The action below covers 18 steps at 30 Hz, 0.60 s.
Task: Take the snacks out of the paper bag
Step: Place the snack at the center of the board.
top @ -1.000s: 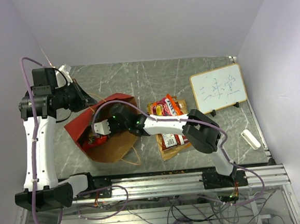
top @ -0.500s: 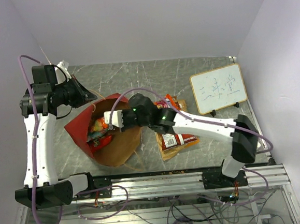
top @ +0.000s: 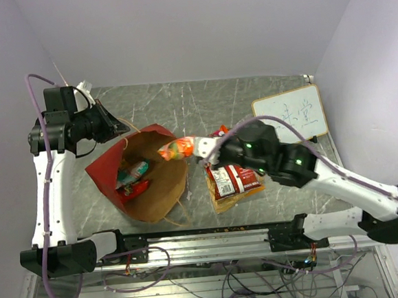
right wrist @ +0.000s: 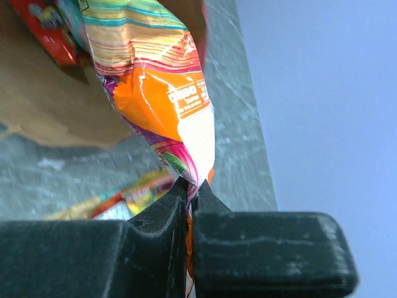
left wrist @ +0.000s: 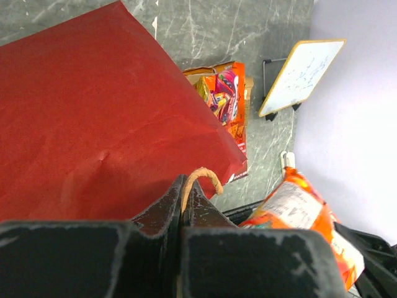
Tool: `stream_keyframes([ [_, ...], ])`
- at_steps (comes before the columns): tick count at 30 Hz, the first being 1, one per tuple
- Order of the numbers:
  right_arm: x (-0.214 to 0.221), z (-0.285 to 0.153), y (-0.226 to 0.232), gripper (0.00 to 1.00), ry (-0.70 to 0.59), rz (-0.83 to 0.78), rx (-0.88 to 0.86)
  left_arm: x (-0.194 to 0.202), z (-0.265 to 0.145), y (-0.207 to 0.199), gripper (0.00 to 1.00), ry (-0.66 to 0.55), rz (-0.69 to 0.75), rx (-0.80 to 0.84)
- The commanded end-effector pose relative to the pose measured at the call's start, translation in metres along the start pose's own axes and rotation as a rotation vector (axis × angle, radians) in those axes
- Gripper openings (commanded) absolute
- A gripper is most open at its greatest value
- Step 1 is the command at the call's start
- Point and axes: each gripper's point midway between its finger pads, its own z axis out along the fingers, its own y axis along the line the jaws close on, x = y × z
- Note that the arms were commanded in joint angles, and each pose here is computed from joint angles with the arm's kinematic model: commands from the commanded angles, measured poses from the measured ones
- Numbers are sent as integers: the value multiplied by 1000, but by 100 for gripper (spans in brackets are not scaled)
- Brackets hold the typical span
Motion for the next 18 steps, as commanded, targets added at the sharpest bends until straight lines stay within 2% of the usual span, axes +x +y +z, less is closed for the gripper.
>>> stream_keyframes([
  [1, 49, -52, -8, 0, 185, -2, 122, 7, -3, -7, 7, 17, 17, 38],
  [7, 83, -82, 10, 0, 288, 9, 107, 11, -4, -6, 7, 15, 7, 38],
  [10, 109, -74, 22, 0, 292, -20, 159, 12, -7, -9, 7, 11, 9, 50],
  [13, 121, -62, 32, 0, 239, -44, 187, 16, -11, -11, 7, 15, 8, 60],
  [18, 165, -44, 39, 0, 290, -31, 150, 24, -19, -13, 7, 15, 12, 71],
])
